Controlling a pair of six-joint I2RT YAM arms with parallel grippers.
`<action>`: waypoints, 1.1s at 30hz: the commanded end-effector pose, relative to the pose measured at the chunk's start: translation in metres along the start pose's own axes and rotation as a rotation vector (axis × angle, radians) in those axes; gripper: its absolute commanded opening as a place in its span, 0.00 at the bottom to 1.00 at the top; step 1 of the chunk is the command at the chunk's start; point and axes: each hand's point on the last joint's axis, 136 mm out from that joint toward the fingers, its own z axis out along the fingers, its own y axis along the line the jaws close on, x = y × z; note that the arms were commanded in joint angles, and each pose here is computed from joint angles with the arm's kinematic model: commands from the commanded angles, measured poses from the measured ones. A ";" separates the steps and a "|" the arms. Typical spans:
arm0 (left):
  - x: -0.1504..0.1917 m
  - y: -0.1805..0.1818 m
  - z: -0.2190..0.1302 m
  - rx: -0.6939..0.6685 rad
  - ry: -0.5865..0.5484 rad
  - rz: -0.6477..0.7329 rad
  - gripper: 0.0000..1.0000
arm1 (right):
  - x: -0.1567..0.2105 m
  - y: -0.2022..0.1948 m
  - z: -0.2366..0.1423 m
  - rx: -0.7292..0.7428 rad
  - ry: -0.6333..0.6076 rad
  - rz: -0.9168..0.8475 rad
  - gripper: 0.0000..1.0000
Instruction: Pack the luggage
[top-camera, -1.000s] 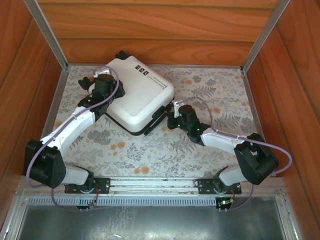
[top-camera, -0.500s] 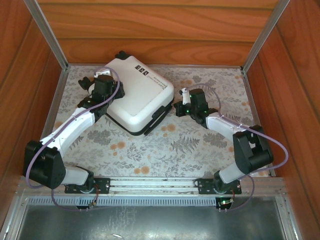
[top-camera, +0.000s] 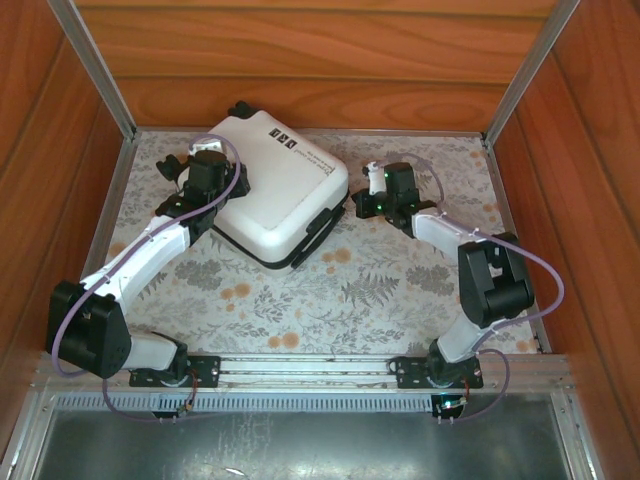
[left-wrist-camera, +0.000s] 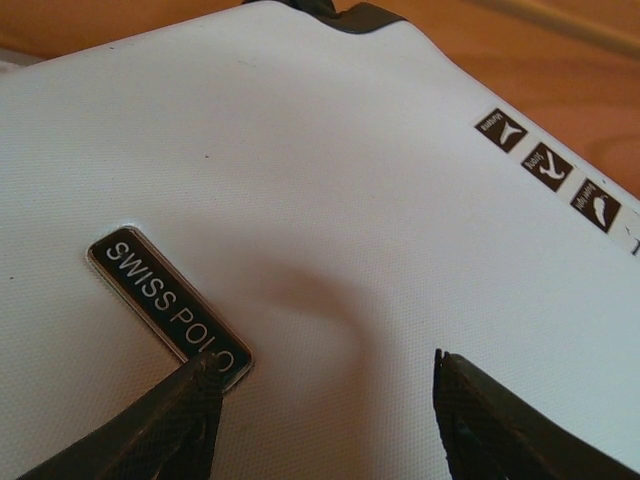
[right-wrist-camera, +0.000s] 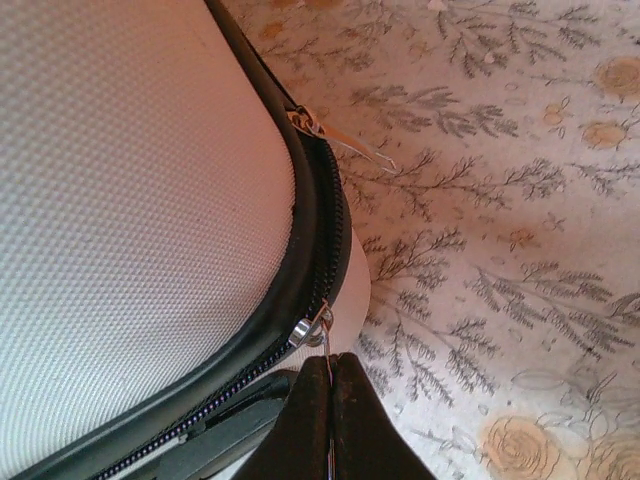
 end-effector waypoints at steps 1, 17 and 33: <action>0.155 0.083 -0.010 -0.278 0.547 0.077 0.61 | -0.007 -0.057 -0.001 0.200 -0.010 0.059 0.00; 0.136 0.080 -0.017 -0.283 0.472 0.095 0.64 | -0.038 -0.074 0.004 0.200 -0.012 0.089 0.37; 0.082 0.156 -0.115 -0.521 -0.060 -0.292 0.89 | -0.131 -0.028 0.017 -0.196 0.037 0.175 0.26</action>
